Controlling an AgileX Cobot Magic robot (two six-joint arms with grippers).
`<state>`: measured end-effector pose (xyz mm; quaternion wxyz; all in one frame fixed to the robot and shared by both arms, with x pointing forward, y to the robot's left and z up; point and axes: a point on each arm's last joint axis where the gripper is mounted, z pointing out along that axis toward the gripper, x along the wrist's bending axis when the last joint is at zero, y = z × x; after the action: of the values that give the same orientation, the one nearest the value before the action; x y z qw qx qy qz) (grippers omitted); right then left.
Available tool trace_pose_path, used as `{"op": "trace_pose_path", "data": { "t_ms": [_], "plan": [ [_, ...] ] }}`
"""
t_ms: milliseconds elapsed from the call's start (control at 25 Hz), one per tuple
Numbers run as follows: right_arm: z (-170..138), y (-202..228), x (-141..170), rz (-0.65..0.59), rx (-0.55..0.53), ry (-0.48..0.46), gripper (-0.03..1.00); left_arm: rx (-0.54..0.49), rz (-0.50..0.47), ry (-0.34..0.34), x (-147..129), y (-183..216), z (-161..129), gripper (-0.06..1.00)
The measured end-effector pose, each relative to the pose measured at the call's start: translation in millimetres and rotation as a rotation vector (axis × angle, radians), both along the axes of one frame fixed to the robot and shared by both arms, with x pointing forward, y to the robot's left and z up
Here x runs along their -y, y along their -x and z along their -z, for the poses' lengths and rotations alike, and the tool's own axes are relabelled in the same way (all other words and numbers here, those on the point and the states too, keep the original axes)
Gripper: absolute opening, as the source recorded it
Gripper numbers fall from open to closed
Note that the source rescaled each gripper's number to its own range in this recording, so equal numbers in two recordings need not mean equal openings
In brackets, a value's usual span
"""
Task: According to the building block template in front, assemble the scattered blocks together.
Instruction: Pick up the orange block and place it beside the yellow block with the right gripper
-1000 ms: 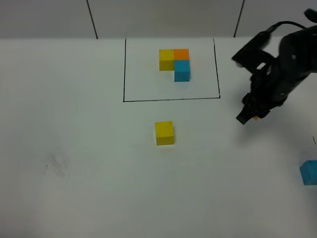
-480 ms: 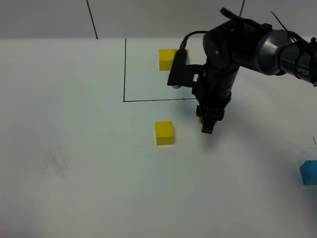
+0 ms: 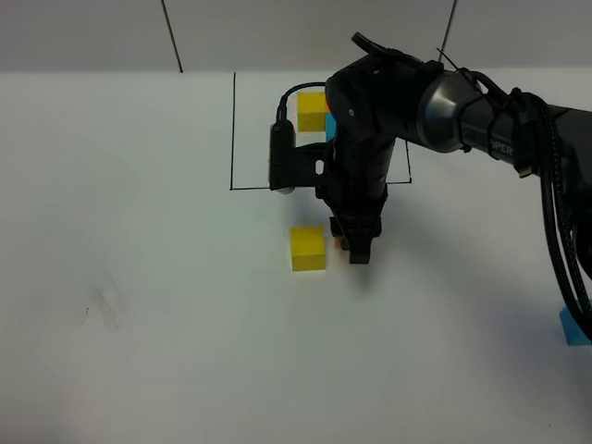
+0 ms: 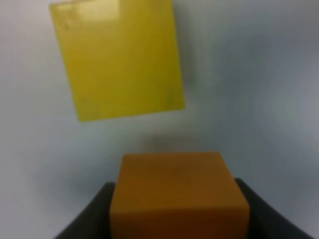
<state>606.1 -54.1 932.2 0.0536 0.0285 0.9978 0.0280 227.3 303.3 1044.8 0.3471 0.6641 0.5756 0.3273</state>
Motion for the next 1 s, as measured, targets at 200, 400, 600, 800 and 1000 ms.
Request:
{"op": "trace_pose_path", "data": {
  "t_ms": [200, 400, 600, 800, 1000],
  "plan": [
    [0.3, 1.9, -3.0, -0.015, -0.013, -0.017, 0.27, 0.000, 0.000, 0.000, 0.0, 0.0, 0.0, 0.67],
    [0.6, 3.3, -7.2, -0.022, -0.008, -0.031, 0.27, 0.000, 0.000, 0.000, 0.0, 0.0, 0.0, 0.67],
    [3.5, 2.8, -7.8, -0.021, -0.011, -0.033, 0.27, 0.000, 0.000, 0.000, 0.0, 0.0, 0.0, 0.67],
    [5.4, 0.9, -9.2, -0.023, 0.005, -0.045, 0.27, 0.000, 0.000, 0.000, 0.0, 0.0, 0.0, 0.67],
    [22.9, -1.0, -10.7, -0.022, -0.014, -0.034, 0.27, 0.000, 0.000, 0.000, 0.0, 0.0, 0.0, 0.66]
  ]
}}
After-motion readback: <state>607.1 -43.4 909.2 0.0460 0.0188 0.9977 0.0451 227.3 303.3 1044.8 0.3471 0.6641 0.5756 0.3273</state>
